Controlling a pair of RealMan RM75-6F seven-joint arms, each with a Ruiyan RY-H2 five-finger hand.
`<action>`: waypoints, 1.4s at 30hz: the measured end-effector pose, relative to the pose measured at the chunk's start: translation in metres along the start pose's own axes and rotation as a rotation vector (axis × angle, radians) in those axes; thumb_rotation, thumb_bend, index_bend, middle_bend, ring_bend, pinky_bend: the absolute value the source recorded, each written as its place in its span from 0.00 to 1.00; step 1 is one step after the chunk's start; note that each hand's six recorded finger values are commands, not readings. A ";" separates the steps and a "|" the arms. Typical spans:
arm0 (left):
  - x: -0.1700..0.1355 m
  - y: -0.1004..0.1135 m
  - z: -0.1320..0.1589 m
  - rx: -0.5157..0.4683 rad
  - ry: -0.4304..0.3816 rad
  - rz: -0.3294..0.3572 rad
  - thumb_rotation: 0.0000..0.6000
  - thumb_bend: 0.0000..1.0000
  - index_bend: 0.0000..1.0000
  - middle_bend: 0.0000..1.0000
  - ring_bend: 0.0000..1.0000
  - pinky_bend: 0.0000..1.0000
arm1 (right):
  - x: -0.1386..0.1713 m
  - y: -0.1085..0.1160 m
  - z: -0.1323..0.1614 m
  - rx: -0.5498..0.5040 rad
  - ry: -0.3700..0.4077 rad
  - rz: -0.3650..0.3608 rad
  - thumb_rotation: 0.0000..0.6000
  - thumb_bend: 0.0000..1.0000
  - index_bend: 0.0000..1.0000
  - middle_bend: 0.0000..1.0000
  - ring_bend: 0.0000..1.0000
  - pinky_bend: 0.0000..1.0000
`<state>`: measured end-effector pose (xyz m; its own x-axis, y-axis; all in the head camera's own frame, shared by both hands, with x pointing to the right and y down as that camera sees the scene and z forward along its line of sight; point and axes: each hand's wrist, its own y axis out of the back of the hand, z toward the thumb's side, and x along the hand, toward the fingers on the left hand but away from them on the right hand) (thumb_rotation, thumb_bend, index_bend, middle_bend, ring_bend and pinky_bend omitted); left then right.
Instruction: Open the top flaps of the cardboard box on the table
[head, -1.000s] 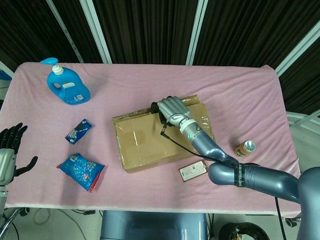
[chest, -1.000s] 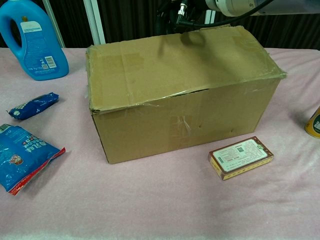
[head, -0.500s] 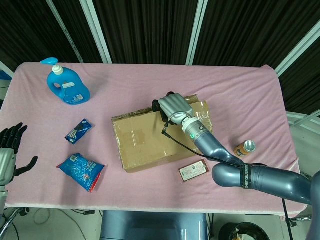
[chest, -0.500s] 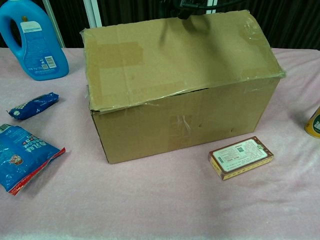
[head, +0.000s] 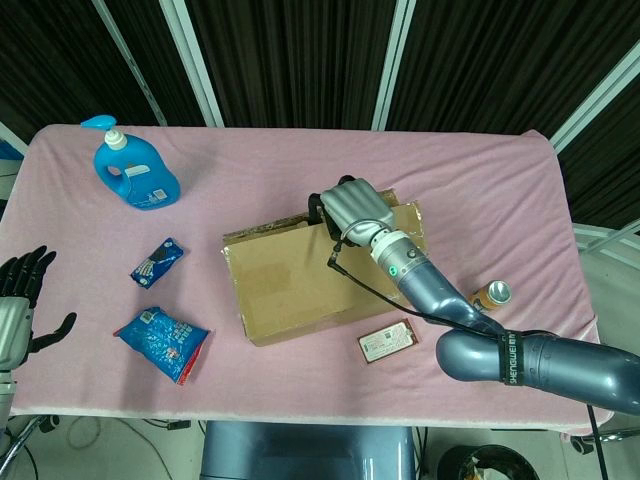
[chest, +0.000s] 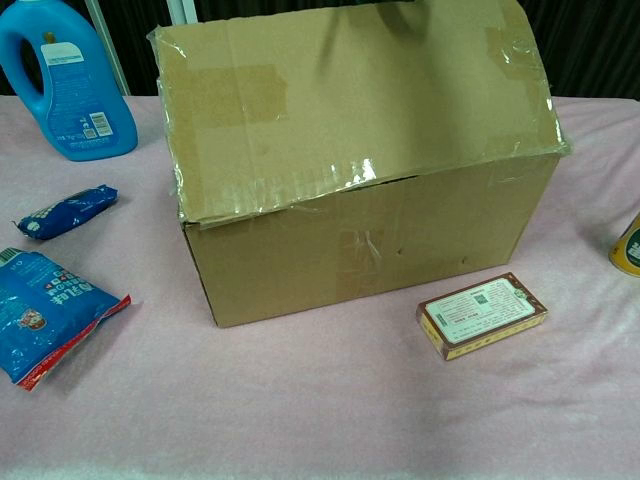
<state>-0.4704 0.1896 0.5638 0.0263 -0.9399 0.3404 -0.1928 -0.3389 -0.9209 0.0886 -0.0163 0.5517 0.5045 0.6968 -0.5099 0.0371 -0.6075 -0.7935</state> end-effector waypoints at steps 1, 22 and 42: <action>0.000 0.000 0.000 0.000 0.000 0.000 1.00 0.26 0.00 0.01 0.00 0.00 | 0.001 0.002 0.000 0.004 -0.001 -0.001 1.00 1.00 0.44 0.58 0.49 0.25; -0.002 0.000 0.004 0.016 -0.019 0.009 1.00 0.26 0.00 0.01 0.00 0.00 | 0.067 0.038 -0.020 0.033 -0.082 0.038 1.00 1.00 0.44 0.58 0.49 0.25; -0.002 -0.001 0.004 0.026 -0.022 0.014 1.00 0.28 0.00 0.01 0.00 0.00 | 0.129 0.046 -0.030 0.011 -0.117 0.087 1.00 1.00 0.44 0.60 0.50 0.25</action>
<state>-0.4662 0.1920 0.5635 0.0455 -0.9451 0.3237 -0.1673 -0.3266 -0.9302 0.1816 0.0343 0.4596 0.4013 0.6820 -0.6114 -0.0121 -0.6635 -0.7481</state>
